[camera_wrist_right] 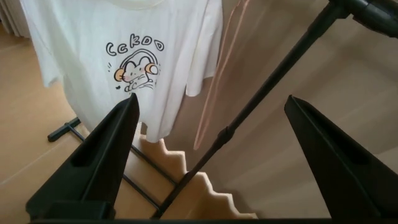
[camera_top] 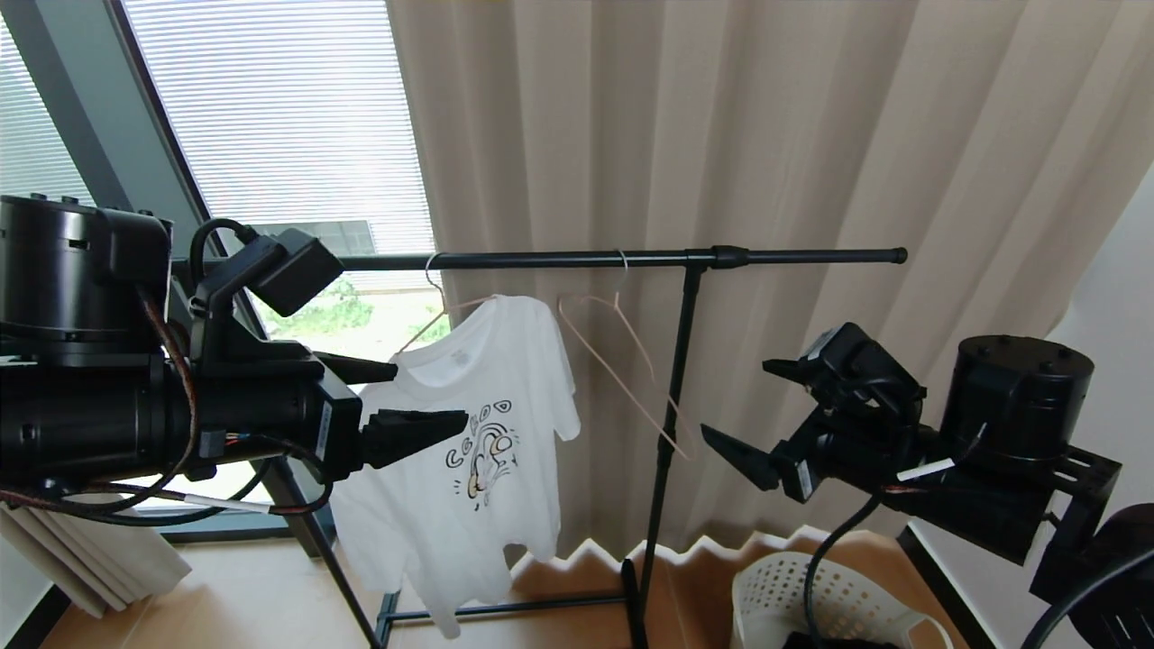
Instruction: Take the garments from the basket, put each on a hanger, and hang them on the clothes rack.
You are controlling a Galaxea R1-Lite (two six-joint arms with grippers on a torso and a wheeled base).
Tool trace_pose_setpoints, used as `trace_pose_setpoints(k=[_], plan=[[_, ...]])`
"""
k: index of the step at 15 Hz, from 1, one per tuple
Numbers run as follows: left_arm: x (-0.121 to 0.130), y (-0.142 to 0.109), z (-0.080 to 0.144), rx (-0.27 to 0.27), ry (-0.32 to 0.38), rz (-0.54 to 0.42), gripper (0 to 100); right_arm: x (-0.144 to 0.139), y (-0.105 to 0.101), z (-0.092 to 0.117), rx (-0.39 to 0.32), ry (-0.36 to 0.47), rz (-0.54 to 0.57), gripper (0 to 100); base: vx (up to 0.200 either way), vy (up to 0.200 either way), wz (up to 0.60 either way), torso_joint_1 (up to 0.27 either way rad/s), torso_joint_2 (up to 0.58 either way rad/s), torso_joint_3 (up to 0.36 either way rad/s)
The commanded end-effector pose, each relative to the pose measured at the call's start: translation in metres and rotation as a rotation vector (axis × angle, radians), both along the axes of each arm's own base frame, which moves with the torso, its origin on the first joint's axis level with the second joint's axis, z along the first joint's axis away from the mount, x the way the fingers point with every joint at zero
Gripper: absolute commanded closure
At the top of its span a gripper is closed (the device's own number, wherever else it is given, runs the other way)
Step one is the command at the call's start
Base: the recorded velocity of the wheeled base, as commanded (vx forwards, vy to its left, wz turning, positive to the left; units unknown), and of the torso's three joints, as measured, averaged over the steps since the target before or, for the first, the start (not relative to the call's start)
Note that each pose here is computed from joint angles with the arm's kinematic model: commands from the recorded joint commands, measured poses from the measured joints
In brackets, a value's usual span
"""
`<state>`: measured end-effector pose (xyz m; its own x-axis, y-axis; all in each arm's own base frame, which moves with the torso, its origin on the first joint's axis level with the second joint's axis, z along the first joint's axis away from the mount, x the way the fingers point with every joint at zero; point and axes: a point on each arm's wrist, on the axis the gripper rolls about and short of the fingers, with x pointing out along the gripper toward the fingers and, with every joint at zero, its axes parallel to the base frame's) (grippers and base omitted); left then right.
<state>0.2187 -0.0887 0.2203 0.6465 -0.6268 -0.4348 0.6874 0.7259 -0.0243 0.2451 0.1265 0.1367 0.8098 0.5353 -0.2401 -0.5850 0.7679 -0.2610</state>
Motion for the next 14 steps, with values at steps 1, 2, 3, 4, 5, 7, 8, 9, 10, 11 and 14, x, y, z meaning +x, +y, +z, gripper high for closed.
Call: trace_pose_setpoints(k=[1, 2, 3, 4, 5, 7, 8, 9, 10, 11, 14], plan=[[-0.008, -0.002, -0.012, 0.007, 0.021, -0.019, 0, -0.019, -0.010, 0.003, 0.003, -0.005, -0.025, 0, 0.000, 0.000, 0.00, 0.000, 0.00, 0.000], [-0.014, -0.002, -0.016, 0.003, 0.038, -0.021, 0, -0.023, -0.012, 0.004, 0.005, -0.006, -0.025, 0, 0.000, 0.000, 0.00, 0.000, 0.00, 0.000], [-0.021, -0.001, -0.019, 0.002, 0.041, -0.025, 0, -0.024, -0.013, 0.004, 0.003, -0.005, -0.028, 0, 0.000, 0.000, 0.00, 0.000, 0.00, 0.000], [-0.025, 0.001, -0.024, 0.002, 0.037, -0.026, 0, -0.024, -0.013, 0.002, -0.001, 0.000, -0.037, 0, 0.000, 0.000, 0.00, 0.000, 0.00, 0.000], [-0.026, 0.001, -0.026, 0.001, 0.034, -0.025, 0, -0.024, -0.013, 0.002, -0.002, -0.002, -0.041, 0, 0.000, 0.000, 0.00, 0.000, 0.00, 0.000], [-0.032, 0.003, -0.036, -0.010, 0.012, -0.025, 0, -0.025, -0.014, 0.004, -0.001, -0.007, -0.047, 0, 0.000, 0.000, 0.00, 0.000, 0.00, 0.000], [-0.035, 0.001, -0.041, -0.005, 0.025, -0.040, 0, -0.027, -0.015, 0.003, -0.001, -0.003, -0.048, 0, 0.000, 0.000, 0.00, 0.000, 0.00, 0.000], [-0.037, 0.000, -0.044, -0.001, 0.035, -0.050, 0, -0.028, -0.017, 0.000, -0.001, 0.009, -0.055, 0, 0.000, 0.000, 0.00, 0.000, 0.00, 0.000], [-0.037, 0.000, -0.046, 0.002, 0.042, -0.049, 0, -0.028, -0.019, -0.003, 0.005, 0.029, -0.070, 0, 0.000, 0.000, 0.00, 0.000, 0.00, 0.000], [-0.037, 0.001, -0.048, 0.000, 0.040, -0.043, 0, -0.028, -0.022, -0.004, 0.027, 0.050, -0.090, 0, 0.000, 0.000, 0.00, 0.000, 0.00, 0.000], [-0.039, 0.008, -0.058, -0.013, 0.024, -0.013, 0, -0.030, -0.032, -0.005, 0.052, 0.064, -0.156, 0, 0.000, 0.000, 0.00, 0.000, 0.00, 0.000]])
